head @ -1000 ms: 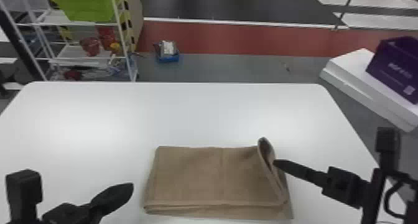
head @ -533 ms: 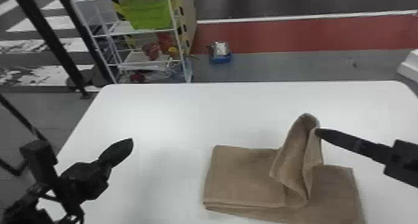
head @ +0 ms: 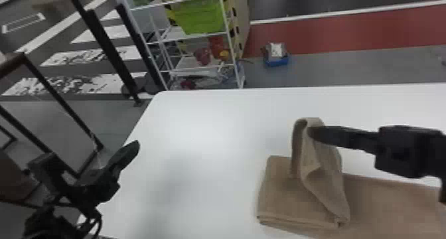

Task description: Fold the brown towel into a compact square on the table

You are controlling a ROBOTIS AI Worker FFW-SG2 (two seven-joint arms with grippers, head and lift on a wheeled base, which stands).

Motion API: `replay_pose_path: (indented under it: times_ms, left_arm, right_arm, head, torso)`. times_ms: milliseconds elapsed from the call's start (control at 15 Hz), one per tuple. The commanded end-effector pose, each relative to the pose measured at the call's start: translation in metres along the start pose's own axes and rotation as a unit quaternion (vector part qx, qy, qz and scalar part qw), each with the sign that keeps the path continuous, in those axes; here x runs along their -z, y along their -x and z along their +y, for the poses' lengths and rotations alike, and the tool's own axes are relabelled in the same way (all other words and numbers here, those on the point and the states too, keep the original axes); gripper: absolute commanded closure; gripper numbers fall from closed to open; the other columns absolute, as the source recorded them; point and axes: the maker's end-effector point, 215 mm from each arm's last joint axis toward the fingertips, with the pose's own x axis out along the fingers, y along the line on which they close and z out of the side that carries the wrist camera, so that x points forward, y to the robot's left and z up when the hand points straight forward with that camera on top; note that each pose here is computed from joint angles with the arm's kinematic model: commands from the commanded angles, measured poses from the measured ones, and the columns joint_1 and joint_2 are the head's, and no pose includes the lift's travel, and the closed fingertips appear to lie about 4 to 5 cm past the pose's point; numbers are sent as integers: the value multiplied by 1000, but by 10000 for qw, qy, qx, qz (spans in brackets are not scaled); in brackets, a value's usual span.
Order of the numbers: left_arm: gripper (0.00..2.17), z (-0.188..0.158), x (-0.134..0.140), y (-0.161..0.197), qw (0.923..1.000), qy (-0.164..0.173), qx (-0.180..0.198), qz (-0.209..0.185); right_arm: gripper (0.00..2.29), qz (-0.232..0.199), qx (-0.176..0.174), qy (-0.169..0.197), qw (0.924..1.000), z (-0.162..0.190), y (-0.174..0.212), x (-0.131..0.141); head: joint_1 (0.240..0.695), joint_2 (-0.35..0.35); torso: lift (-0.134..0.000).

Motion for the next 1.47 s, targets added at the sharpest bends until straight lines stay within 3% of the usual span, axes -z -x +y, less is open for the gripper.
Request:
replay_pose_path:
  times_ms: [0,133,267,400,533,600,867,1400]
  left_arm:
    - [1605,22,-2,5,9996,177,-170,-103]
    - [1605,32,-2,9,9993,280,-206,-162]
    - [1605,34,3,9,9991,336,-216,-134]
    - [1605,35,5,7,9990,362,-226,-124]
    - [1605,34,6,5,9990,364,-218,-116]
    - [1605,33,5,4,9991,364,-193,-124]
    - [1605,33,8,4,9990,393,-163,-102]
    - [1605,50,15,5,9983,558,-139,-134]
  right_arm:
    - [1399,400,-200,144,9989,17,-27,14]
    - [1399,681,-312,193,9970,24,-46,27]
    - [1399,855,-649,108,9942,38,-62,39]
    - [1403,218,-983,225,9947,61,-83,1]
    - [1399,-710,-1430,389,9864,91,-92,-50]
    - [1403,-816,-1520,446,9840,99,-95,-57]
    - [1399,-515,-1804,378,9815,107,-115,-41]
    - [1399,-882,-2642,346,9598,134,-139,-57]
  head:
    - [695,350]
    - [695,350]
    - [695,350]
    - [695,350]
    - [695,350]
    - [695,350]
    - [656,350]
    - [645,350]
  torso:
    - [-124]
    - [-124]
    - [-124]
    - [-124]
    - [-124]
    - [-124]
    - [-124]
    - [-124]
